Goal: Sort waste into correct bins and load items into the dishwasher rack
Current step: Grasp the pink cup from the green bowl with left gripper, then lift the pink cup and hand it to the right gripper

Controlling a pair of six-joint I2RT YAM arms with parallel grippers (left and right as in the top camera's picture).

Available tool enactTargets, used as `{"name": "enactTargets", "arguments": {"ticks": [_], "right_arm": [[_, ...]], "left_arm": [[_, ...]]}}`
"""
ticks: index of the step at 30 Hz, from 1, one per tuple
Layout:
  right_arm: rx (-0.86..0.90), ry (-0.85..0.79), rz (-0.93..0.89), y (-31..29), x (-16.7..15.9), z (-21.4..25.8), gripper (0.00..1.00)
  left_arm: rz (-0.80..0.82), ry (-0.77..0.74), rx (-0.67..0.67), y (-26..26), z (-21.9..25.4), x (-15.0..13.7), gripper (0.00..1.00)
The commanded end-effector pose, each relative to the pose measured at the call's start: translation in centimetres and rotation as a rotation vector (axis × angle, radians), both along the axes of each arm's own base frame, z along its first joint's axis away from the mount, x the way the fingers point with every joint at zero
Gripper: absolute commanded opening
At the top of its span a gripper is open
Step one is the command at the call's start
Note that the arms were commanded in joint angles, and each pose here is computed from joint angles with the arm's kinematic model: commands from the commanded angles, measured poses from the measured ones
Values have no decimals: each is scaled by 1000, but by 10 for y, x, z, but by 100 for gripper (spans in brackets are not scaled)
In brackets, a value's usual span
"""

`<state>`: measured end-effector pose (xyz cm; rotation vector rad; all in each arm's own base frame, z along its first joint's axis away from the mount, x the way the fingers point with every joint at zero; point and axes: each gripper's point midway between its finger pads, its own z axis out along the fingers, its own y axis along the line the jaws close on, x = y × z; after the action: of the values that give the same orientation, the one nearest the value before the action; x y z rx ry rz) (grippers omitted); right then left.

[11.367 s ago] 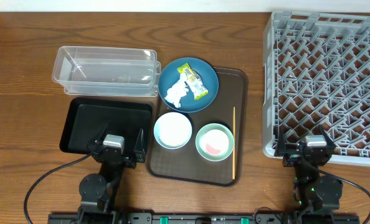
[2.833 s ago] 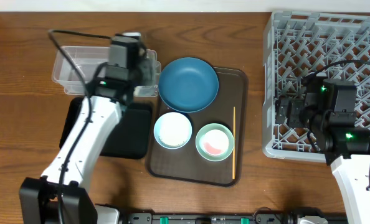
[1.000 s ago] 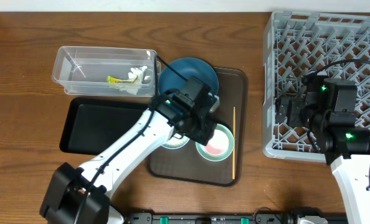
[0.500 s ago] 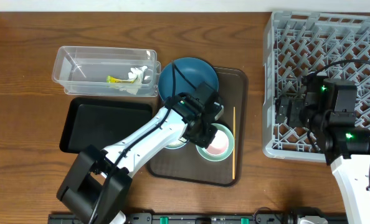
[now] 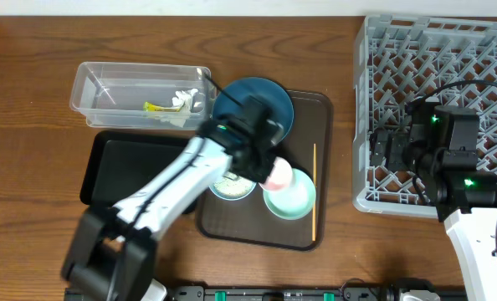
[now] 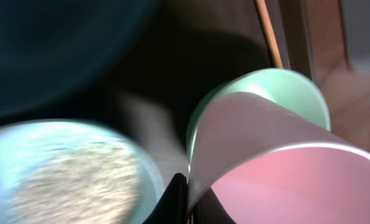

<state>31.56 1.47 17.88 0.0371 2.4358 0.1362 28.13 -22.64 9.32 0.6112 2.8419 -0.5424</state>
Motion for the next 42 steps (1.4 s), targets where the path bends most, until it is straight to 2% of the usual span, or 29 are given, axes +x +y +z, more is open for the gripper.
{"name": "enactTargets", "arguments": {"ticks": [1,4,8,11,14,17,20,29,42], "right_arm": [[-3,-29,-11,0,5,9,99],[-8,-51,-46,-4,11,12,99],[70,-78,-134,-5,27,13,99],[167,-110,23,25,42,15,99],[299,-166,388,80,44,23,99],[474,-276,830,132,19,40,99],[618,-360,1051,151,3,50,99],[709,-428,1212,173,7,41,99],[668,-527,1311,192,6,55,99]], "left_arm": [[138,-89,-81,21,40,29,6],[226,-99,-207,31,59,50,6],[241,-77,-467,29,88,71,6],[199,-51,-659,24,112,78,6],[131,-27,-783,20,126,77,6],[92,0,-822,16,127,73,6],[37,22,-863,12,127,68,6],[-12,84,-927,1,132,58,6],[-79,113,-927,-26,134,43,6]]}}
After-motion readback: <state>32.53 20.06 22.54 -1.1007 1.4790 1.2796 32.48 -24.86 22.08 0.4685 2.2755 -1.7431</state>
